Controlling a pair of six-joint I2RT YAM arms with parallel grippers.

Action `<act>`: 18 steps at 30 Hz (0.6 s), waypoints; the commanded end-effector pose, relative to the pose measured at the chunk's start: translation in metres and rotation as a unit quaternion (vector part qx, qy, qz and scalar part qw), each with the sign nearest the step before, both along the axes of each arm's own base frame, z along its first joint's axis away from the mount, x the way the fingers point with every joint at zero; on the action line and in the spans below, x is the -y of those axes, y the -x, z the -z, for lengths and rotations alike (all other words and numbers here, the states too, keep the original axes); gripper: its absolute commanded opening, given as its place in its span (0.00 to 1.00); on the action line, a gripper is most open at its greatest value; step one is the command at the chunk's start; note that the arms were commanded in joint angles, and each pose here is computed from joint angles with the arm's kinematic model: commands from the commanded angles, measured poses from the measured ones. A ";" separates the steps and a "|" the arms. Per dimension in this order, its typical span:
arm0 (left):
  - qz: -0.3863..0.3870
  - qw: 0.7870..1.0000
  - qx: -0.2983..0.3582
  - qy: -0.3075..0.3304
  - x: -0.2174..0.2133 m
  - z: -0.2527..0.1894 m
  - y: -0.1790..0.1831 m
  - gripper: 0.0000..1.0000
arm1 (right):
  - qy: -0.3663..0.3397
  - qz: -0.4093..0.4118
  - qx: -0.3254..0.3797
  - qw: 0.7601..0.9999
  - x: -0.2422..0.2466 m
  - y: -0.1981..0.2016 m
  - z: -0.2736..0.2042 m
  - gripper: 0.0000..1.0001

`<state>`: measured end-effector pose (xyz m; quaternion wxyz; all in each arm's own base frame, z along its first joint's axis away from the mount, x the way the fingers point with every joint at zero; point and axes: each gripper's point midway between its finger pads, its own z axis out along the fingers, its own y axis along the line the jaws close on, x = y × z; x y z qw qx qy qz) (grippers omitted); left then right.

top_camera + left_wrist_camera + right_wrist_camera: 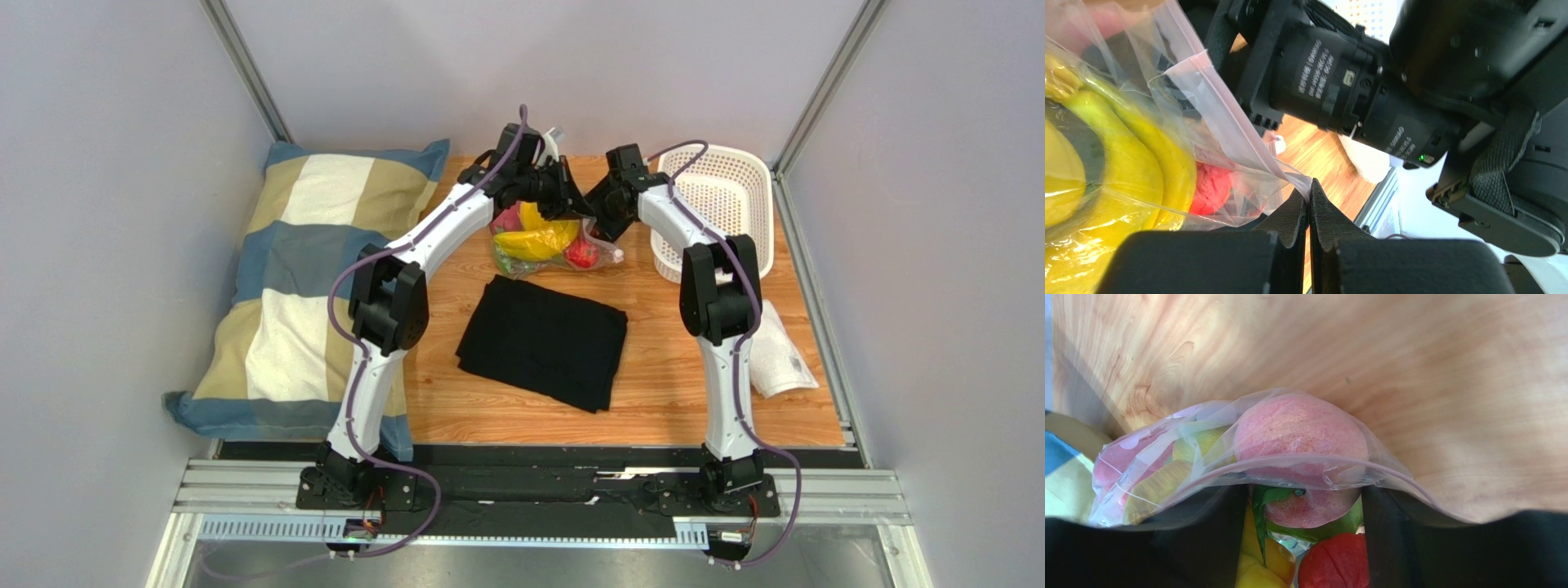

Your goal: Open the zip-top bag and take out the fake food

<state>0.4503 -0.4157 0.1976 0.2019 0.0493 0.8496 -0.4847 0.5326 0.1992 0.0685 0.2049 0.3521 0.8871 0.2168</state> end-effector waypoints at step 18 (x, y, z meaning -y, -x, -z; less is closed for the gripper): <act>-0.051 0.995 0.045 0.069 -0.044 -0.108 -0.024 0.00 | -0.028 -0.145 0.096 0.984 -0.005 0.056 -0.164 0.00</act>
